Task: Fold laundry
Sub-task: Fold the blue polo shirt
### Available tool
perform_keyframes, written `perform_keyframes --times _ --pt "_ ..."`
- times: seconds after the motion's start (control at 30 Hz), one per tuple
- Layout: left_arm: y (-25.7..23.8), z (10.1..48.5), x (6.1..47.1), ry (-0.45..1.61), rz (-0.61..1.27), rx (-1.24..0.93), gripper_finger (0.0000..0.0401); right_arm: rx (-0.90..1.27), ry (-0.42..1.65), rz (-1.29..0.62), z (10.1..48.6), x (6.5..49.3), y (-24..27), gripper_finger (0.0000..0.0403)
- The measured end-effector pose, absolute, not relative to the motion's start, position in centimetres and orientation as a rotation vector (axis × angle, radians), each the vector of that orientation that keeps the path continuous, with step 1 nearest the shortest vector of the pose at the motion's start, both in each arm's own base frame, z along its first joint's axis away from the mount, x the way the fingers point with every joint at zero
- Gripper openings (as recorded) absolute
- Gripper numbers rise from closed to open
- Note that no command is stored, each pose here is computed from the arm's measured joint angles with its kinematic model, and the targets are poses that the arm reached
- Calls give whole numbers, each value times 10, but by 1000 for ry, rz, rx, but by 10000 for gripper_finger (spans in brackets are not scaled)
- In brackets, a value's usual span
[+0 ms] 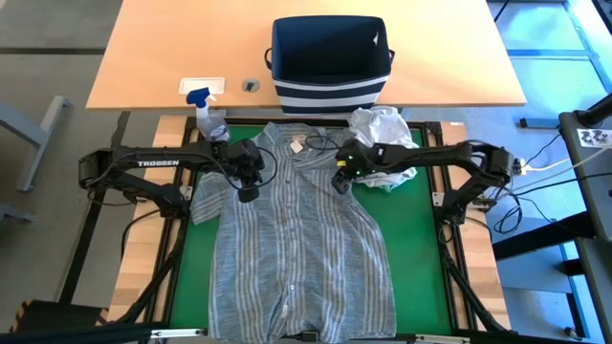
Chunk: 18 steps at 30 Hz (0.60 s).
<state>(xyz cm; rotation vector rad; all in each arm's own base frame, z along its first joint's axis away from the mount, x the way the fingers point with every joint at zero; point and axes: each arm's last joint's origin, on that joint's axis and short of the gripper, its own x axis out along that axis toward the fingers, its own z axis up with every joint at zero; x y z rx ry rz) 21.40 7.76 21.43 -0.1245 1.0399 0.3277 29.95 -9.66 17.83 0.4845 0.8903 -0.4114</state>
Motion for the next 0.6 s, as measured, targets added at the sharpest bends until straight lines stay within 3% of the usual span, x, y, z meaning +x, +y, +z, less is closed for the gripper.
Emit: perform_keyframes --times 0.33,0.47,0.6 --pt "77 214 214 1040 328 -125 70 455 941 -432 163 305 -94 225" --pt "77 214 214 1040 328 -125 70 551 903 -227 166 310 -89 225" --pt "78 214 214 1041 328 -125 70 706 842 174 174 315 -79 225"
